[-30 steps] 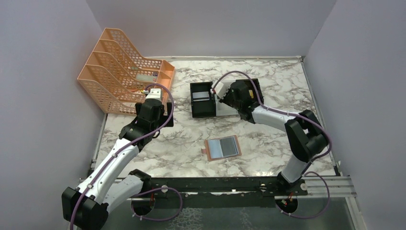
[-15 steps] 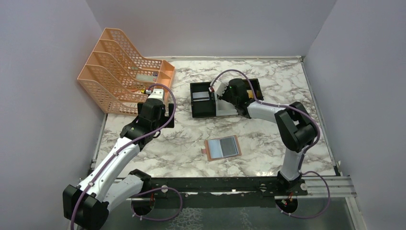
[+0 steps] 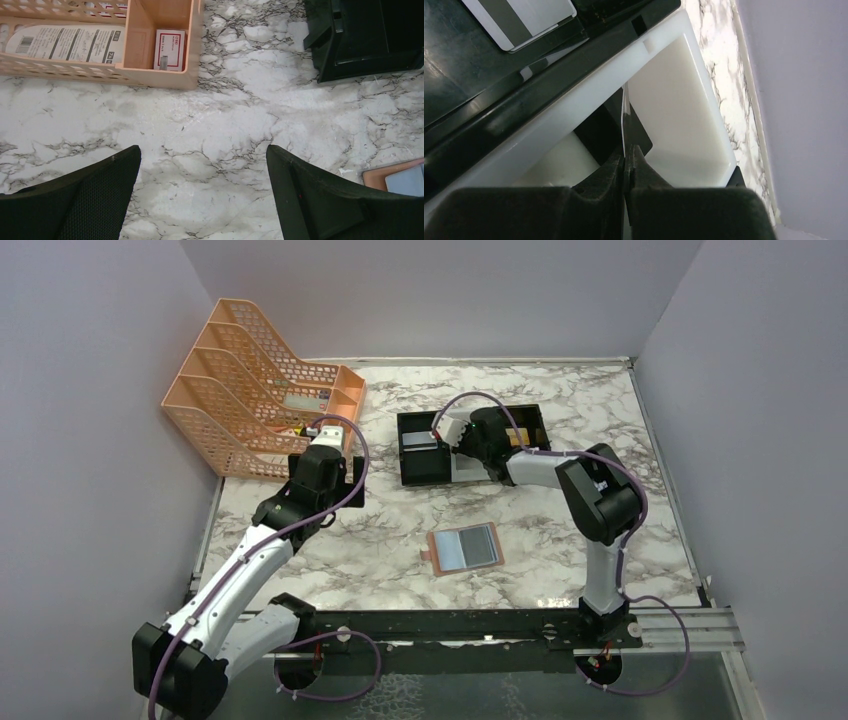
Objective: Take the credit cards out of the card holder
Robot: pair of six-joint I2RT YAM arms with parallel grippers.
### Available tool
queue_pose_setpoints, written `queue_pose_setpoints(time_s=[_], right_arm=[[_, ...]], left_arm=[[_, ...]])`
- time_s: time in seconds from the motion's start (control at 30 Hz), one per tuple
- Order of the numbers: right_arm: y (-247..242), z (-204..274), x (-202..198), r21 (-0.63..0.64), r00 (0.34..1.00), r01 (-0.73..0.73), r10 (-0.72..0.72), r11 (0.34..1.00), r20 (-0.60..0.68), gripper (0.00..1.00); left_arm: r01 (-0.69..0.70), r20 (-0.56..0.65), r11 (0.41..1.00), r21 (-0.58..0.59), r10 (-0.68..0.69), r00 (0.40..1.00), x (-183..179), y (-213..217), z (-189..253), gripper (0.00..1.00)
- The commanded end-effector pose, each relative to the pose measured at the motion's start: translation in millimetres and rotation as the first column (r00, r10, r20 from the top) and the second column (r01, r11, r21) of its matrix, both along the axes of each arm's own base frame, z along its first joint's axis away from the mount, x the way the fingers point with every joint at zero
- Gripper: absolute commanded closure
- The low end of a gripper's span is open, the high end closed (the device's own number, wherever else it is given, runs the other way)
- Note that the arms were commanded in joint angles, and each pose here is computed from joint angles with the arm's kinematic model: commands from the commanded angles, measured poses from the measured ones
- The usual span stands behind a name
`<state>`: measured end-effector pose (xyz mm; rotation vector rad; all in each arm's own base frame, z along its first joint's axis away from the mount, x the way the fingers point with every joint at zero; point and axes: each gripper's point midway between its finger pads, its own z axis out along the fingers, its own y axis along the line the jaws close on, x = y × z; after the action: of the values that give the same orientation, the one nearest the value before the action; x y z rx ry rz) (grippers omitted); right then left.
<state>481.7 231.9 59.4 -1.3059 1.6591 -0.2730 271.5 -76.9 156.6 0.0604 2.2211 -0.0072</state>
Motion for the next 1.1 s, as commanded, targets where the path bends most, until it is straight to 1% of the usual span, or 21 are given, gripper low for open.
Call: queue_pose_setpoints(time_s=[0.0,0.17,0.3,0.37,0.63,0.83,1.07], right_arm=[[8.4,13.4,14.6,-0.002,0.997,-0.034,0.034,0.999,0.068,0.98],[15.1,8.0,10.5,-0.007,0.996,-0.083,0.083,0.997,0.033,0.92],[18.3,1.8,4.1,-0.001,0.994,-0.112,0.112,0.994,-0.002,0.84],[19.1,-2.5,2.4,-0.004,0.992,-0.121,0.121,0.993,-0.019,0.81],[15.2,-1.0,3.9,-0.005,0.994,-0.112,0.112,0.994,-0.021,0.77],[4.7,3.3,13.1,-0.013,0.998,-0.061,0.062,0.998,0.009,0.76],[3.0,-1.0,10.4,-0.012,0.998,-0.055,0.055,0.998,-0.004,0.76]], left_arm=[[0.028,0.000,1.000,-0.003,-0.028,1.000,1.3,-4.2,0.5,0.01],[0.030,-0.009,1.000,0.001,-0.030,1.000,1.7,-4.4,-1.5,0.01],[0.033,-0.010,0.999,-0.001,-0.033,0.999,1.6,-5.1,-1.7,0.01],[0.041,-0.015,0.999,-0.004,-0.041,0.999,1.4,-6.5,-2.8,0.01],[0.056,-0.024,0.998,-0.010,-0.057,0.998,1.1,-9.7,-4.2,0.01],[0.061,-0.029,0.998,-0.010,-0.061,0.998,0.9,-10.4,-5.5,0.01],[0.079,-0.041,0.997,-0.015,-0.080,0.996,1.3,-14.1,-7.9,0.01]])
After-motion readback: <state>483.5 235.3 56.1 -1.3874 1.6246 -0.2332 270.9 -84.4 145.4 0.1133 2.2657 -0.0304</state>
